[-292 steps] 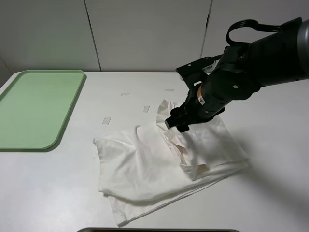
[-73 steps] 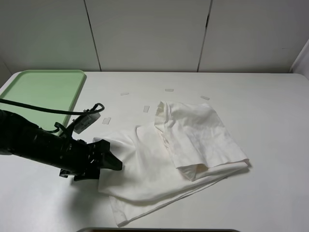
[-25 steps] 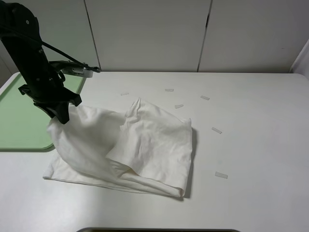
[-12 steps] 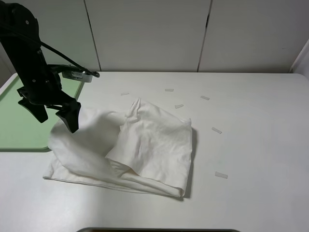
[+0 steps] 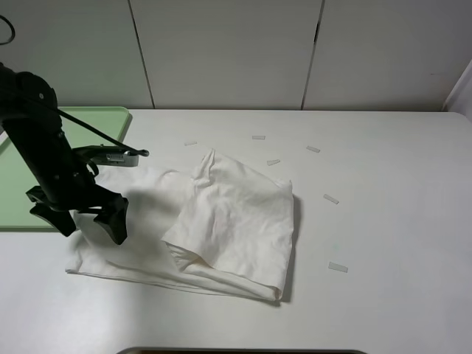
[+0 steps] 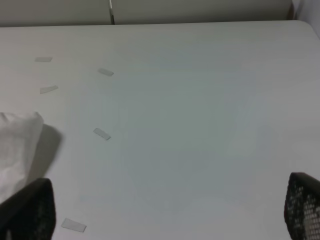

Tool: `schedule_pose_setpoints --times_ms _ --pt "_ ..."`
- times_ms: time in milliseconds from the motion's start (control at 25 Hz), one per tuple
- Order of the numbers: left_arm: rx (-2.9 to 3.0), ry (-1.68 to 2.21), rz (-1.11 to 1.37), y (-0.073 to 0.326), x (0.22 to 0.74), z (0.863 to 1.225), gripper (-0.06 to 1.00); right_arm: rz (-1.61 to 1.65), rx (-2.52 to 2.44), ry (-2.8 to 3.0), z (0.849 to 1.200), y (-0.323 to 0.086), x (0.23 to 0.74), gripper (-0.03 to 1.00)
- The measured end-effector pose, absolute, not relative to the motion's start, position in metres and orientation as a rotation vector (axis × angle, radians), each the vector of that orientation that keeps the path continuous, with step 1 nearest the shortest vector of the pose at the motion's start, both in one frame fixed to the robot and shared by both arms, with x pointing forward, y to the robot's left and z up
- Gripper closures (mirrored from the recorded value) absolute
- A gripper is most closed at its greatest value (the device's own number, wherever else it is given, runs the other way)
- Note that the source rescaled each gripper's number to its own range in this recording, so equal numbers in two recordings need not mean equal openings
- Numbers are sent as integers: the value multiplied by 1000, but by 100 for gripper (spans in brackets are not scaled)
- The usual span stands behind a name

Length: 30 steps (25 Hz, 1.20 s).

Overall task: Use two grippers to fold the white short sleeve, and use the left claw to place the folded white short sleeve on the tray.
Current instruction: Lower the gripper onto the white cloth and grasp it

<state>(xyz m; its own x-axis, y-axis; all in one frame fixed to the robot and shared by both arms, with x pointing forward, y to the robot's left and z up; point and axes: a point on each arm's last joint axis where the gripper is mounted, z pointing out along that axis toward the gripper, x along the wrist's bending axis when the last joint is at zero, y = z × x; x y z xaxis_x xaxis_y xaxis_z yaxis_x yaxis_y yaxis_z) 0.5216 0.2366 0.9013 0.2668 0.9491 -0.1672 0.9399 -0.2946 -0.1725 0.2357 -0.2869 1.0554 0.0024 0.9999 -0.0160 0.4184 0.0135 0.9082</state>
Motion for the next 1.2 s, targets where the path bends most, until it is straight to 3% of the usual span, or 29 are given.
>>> schedule_pose_setpoints --times_ms 360,640,1200 --pt "-2480 -1971 230 243 496 870 -5 957 1510 1522 1055 -287 236 -3" --pt "-2565 -2171 -55 250 476 893 -6 957 1510 1522 1055 -287 236 -3" --pt "-2584 -2378 267 239 447 885 -5 957 1510 1522 1055 -287 236 -3"
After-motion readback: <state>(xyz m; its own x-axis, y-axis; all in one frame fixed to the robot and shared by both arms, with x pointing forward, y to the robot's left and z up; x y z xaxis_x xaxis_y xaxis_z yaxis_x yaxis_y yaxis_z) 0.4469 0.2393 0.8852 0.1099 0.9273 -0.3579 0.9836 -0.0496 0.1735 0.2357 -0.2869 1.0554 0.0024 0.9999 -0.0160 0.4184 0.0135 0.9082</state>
